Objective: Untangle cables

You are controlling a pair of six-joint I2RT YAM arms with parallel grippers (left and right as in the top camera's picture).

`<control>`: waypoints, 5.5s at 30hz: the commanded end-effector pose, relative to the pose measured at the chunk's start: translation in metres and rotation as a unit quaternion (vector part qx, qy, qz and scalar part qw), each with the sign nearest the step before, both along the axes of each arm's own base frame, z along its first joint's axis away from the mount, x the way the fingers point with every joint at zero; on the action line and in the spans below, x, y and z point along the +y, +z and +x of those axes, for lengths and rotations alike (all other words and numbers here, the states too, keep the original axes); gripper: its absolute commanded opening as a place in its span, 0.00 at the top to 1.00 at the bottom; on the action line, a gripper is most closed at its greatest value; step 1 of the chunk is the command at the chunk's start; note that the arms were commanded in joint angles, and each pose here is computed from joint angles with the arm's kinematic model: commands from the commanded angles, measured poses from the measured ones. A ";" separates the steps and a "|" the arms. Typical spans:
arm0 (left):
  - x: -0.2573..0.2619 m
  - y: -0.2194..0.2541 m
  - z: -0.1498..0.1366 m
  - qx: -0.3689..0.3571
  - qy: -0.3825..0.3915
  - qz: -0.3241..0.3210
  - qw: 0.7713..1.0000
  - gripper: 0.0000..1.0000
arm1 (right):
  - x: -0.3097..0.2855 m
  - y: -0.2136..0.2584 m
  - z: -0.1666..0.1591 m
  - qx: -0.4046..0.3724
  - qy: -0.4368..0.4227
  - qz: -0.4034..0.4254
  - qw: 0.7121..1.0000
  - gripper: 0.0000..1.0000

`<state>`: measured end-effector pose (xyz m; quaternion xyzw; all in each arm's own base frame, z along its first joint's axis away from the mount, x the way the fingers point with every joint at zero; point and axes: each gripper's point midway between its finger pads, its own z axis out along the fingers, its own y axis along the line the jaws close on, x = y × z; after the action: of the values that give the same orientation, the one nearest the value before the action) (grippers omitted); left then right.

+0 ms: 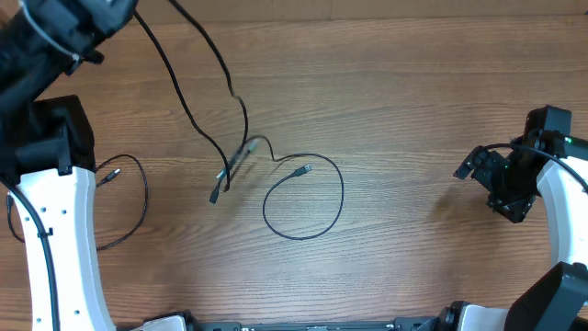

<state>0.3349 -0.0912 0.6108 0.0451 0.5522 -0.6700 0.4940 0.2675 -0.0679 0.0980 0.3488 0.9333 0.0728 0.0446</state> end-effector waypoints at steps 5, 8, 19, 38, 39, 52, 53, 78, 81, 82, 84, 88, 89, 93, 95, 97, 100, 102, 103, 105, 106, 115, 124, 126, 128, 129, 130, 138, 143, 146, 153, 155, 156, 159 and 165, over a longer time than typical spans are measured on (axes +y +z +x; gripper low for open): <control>0.009 -0.127 0.065 0.169 0.108 0.133 0.971 0.96 | 0.001 0.001 0.002 -0.003 0.001 0.000 1.000 0.00; 0.023 -0.190 0.079 0.277 0.142 0.167 0.936 0.96 | 0.001 0.001 0.002 -0.003 0.001 0.000 1.000 0.00; 0.015 -0.188 0.087 0.226 0.109 0.189 0.949 0.96 | 0.001 0.001 0.001 -0.002 0.001 0.000 1.000 0.00; 0.111 -0.204 0.076 0.244 0.365 0.405 0.802 0.96 | 0.001 0.001 0.001 -0.002 0.001 0.000 1.000 0.00; 0.117 -0.198 0.074 0.241 0.382 0.414 0.790 0.96 | 0.001 0.000 0.001 -0.002 0.001 0.000 1.000 0.00; 0.243 -0.171 0.010 0.327 0.650 0.468 0.502 0.96 | 0.001 0.000 0.001 -0.002 0.001 0.000 1.000 0.00; 0.249 -0.172 0.003 0.339 0.663 0.461 0.483 0.96 | 0.001 0.000 0.001 -0.002 0.001 0.000 1.000 0.00; 0.227 -0.293 0.050 0.470 0.441 0.467 0.605 0.96 | 0.001 0.000 0.002 -0.004 0.001 -0.001 1.000 0.00; 0.198 -0.285 0.062 0.432 0.366 0.445 0.694 0.96 | 0.001 0.000 0.002 -0.005 0.001 -0.001 1.000 0.00; 0.185 -0.279 0.067 0.414 0.337 0.432 0.727 0.96 | 0.001 0.000 0.002 -0.005 0.001 -0.001 1.000 0.00; 0.160 -0.261 0.073 0.366 0.275 0.396 0.796 0.96 | 0.001 0.000 0.002 -0.005 0.001 -0.001 1.000 0.00; 0.115 -0.201 0.073 0.243 0.143 0.280 0.917 0.96 | 0.001 0.000 0.002 -0.004 0.001 -0.001 1.000 0.00; 0.109 -0.186 0.071 0.219 0.119 0.254 0.935 0.96 | 0.001 0.000 0.002 -0.004 0.001 -0.001 1.000 0.00; 0.099 -0.130 0.064 0.141 0.051 0.188 0.971 0.96 | 0.001 0.000 0.002 -0.004 0.001 -0.001 1.000 0.00; 0.097 -0.107 0.065 0.113 0.042 0.178 0.977 0.96 | 0.001 0.000 0.002 -0.004 0.001 -0.001 1.000 0.00; 0.097 -0.083 0.065 0.080 0.046 0.176 0.980 0.96 | 0.001 0.000 0.002 -0.004 0.001 -0.001 1.000 0.00; 0.097 -0.044 0.057 0.003 0.064 0.185 0.981 0.96 | 0.001 0.000 0.002 -0.004 0.001 -0.001 1.000 0.00; 0.098 -0.021 0.047 -0.051 0.082 0.191 0.977 0.96 | 0.001 0.000 0.002 -0.004 0.001 -0.001 1.000 0.00; 0.098 -0.014 0.043 -0.068 0.089 0.192 0.975 0.96 | 0.001 0.000 0.002 -0.004 0.001 -0.001 1.000 0.00; 0.102 -0.001 0.034 -0.100 0.104 0.193 0.970 0.96 | 0.001 0.000 0.002 -0.004 0.001 -0.001 1.000 0.00; 0.105 0.002 0.031 -0.109 0.110 0.197 0.968 0.96 | 0.001 0.000 0.002 -0.004 0.001 -0.001 1.000 0.00; 0.121 -0.055 0.040 -0.071 0.067 0.261 0.960 0.96 | 0.001 0.000 0.002 -0.003 0.001 0.000 1.000 0.00; 0.153 -0.103 0.081 0.050 0.157 0.224 0.961 0.96 | 0.001 0.000 0.001 -0.001 0.001 0.000 1.000 0.00; 0.174 -0.128 0.095 0.122 0.222 0.221 0.942 0.96 | 0.001 0.000 0.001 -0.001 0.001 0.000 1.000 0.00; 0.191 -0.154 0.101 0.172 0.270 0.240 0.917 0.96 | 0.001 0.000 0.001 -0.001 0.001 0.000 1.000 0.00; 0.200 -0.168 0.102 0.200 0.293 0.255 0.900 0.96 | 0.001 0.000 0.001 -0.001 0.001 0.000 1.000 0.00; 0.210 -0.182 0.101 0.228 0.317 0.270 0.880 0.96 | 0.001 0.000 0.001 -0.001 0.001 0.000 1.000 0.00; 0.340 -0.283 0.001 0.541 0.588 0.328 0.504 0.96 | 0.001 0.000 0.002 -0.003 0.001 0.000 1.000 0.00; 0.343 -0.291 -0.020 0.571 0.594 0.331 0.460 0.96 | 0.001 0.000 0.002 -0.003 0.001 0.000 1.000 0.00; 0.343 -0.299 -0.028 0.588 0.587 0.341 0.440 0.96 | 0.001 0.000 0.002 -0.003 0.001 0.000 1.000 0.00; 0.346 -0.351 -0.037 0.659 0.525 0.380 0.382 0.96 | 0.001 0.000 0.002 -0.003 0.001 0.000 1.000 0.00; 0.344 -0.369 -0.036 0.679 0.500 0.390 0.371 0.96 | 0.001 0.000 0.002 -0.003 0.001 0.000 1.000 0.00; 0.342 -0.377 -0.034 0.686 0.488 0.395 0.369 0.96 | 0.001 0.000 0.002 -0.003 0.001 0.000 1.000 0.00; 0.331 -0.405 -0.019 0.700 0.433 0.418 0.385 0.96 | 0.001 0.000 0.002 -0.003 0.001 0.000 1.000 0.00; 0.277 -0.443 0.041 0.668 0.308 0.440 0.516 0.96 | 0.001 0.000 0.001 -0.003 0.001 0.000 1.000 0.00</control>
<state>0.3449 0.2247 0.1792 -0.4540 0.8816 0.1104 0.0671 0.2682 -0.0676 0.0974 0.3486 0.9332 0.0742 0.0459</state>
